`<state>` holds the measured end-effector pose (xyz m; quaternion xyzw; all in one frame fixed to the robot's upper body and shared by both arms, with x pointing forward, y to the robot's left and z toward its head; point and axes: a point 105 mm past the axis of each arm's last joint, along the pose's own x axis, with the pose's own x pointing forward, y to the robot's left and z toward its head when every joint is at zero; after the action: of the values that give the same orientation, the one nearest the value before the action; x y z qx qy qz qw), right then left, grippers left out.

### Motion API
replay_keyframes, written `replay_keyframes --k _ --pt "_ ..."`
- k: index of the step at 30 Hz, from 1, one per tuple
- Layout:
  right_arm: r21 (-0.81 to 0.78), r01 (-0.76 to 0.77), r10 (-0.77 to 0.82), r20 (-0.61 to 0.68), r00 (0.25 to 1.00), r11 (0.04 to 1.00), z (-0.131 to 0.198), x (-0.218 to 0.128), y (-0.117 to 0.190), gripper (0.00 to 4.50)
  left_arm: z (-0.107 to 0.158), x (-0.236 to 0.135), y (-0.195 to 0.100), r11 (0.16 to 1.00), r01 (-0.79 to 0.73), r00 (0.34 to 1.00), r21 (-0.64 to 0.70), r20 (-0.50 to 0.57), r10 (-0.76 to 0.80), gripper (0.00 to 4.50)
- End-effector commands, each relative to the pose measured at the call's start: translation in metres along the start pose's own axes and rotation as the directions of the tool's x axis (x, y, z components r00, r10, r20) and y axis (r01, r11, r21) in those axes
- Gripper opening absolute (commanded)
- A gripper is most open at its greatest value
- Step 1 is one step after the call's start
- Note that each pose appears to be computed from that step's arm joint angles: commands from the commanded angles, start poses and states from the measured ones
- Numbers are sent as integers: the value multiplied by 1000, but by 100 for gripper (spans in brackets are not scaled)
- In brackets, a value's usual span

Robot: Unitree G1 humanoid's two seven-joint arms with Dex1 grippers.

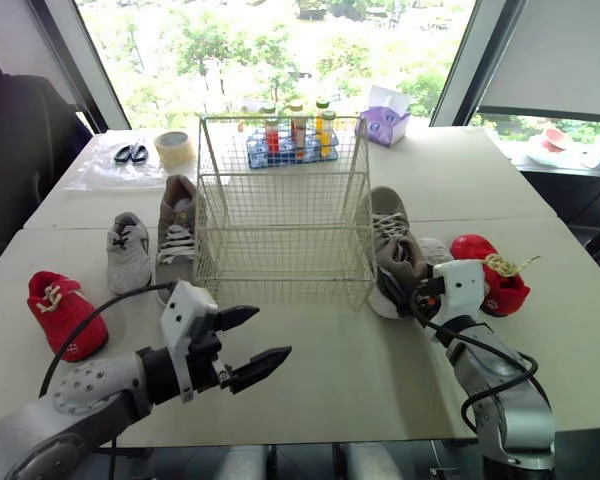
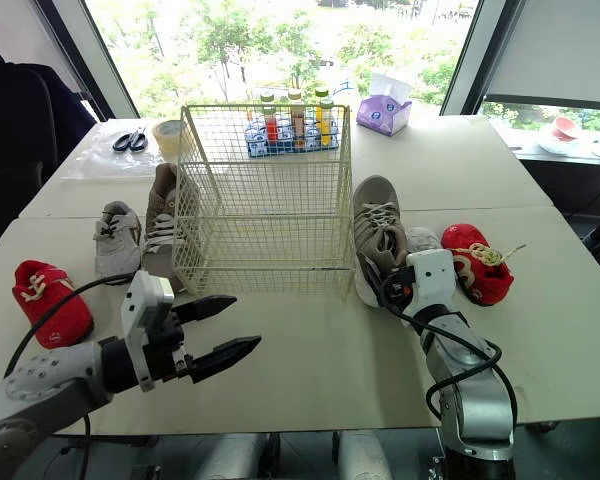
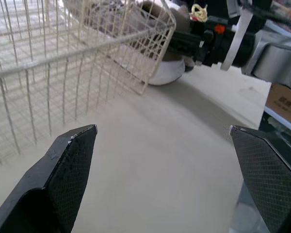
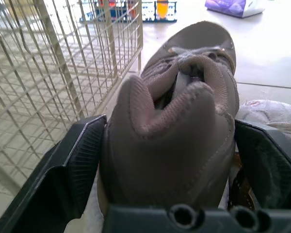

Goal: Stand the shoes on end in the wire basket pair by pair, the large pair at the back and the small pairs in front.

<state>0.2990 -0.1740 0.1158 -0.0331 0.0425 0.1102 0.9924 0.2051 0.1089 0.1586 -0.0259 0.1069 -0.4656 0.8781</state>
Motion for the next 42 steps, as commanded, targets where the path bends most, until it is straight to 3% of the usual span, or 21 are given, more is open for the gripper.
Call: replay_keyframes --k 1,7,10,12,18,22,25,28,32,35,38,42 --pt "-39 27 -32 -141 989 999 -29 1 -7 282 7 5 2 1000 15 1000 3 1 -15 450" --pt "-67 88 -95 -105 990 994 -18 -2 -21 50 14 6 0 997 63 998 -41 13 -63 450" --pt "-84 141 -145 -39 989 986 -2 -6 -30 50 13 4 -6 990 108 994 -85 8 -108 450" --pt "-109 265 -254 107 961 958 34 -6 -50 50 11 0 -12 973 168 986 -159 5 -169 450" --pt "-62 484 -392 503 771 873 146 -20 -75 50 18 -10 -5 935 250 967 -251 10 -256 450" --pt "-81 521 -378 594 710 850 180 -27 -75 50 28 -14 -1 918 290 956 -269 38 -291 450" --pt "-126 491 -270 706 655 862 231 -33 -74 50 60 -21 6 904 350 936 -244 110 -333 450" --pt "-255 299 -11 745 667 920 271 -33 -52 50 114 -30 22 936 330 933 -120 195 -304 450" --pt "-501 37 350 653 672 865 299 -41 -22 50 188 -56 49 975 220 930 43 291 -223 450" --pt "-623 -82 514 556 653 778 305 -45 -4 50 222 -73 76 989 119 924 89 355 -143 450" --pt "-683 -136 598 504 623 718 308 -48 6 50 238 -79 103 994 23 917 104 394 -63 450" --pt "-735 -244 705 416 575 633 298 -43 27 50 231 -75 121 994 37 926 107 369 -75 450"
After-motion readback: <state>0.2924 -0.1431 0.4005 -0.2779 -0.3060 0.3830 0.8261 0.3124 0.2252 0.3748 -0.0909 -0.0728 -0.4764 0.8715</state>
